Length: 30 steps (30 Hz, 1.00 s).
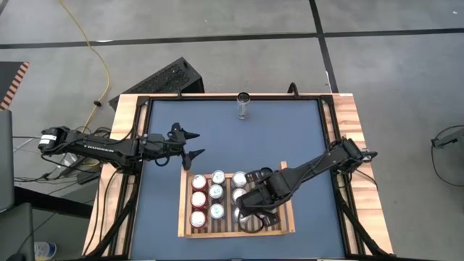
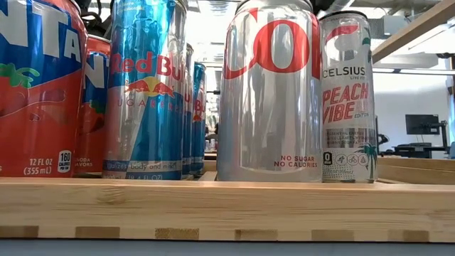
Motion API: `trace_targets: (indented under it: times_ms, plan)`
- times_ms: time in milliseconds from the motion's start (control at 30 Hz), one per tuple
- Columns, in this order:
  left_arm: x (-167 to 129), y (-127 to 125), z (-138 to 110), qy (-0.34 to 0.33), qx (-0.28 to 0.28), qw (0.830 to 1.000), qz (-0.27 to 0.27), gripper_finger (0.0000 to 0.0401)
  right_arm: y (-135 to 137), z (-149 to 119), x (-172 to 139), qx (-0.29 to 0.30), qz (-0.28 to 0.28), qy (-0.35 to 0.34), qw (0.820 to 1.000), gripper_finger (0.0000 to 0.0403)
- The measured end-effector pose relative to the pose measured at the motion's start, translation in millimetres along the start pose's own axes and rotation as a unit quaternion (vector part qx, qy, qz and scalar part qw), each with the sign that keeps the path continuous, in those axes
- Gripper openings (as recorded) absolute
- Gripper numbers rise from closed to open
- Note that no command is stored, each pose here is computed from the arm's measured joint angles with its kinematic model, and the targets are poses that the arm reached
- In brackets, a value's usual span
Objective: Place canned beverage on shelf
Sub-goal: Put the white-pink soda can on the shelf aligned with the other white-pink soda can
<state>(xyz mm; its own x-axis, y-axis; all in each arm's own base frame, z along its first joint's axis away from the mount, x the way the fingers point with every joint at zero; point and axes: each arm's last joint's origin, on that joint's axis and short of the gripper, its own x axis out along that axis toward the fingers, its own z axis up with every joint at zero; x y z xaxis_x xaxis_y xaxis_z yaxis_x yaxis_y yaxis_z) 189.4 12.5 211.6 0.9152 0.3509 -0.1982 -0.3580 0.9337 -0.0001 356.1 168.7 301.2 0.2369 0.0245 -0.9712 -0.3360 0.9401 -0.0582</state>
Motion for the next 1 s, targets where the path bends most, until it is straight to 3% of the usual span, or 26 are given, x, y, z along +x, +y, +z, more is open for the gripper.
trace_targets:
  times_ms: [267,500,700,1000]
  plan:
    - [0,-3,3,-0.011,-0.014,0.999,-0.05,0.0307,14,4,-21,0.013,-0.01,-0.05,0.999,0.006]
    - [0,-3,3,-0.013,-0.019,0.998,-0.05,0.0307,42,3,-5,0.008,-0.02,-0.045,0.999,0.0048]
    - [0,-3,2,-0.007,-0.018,0.998,-0.052,0.0307,45,2,-4,0.034,-0.041,-0.05,0.997,0.0014]
    - [0,-3,1,-0.002,-0.015,0.999,-0.052,0.0307,47,-2,38,0.034,-0.067,0.062,0.995,0.0002]
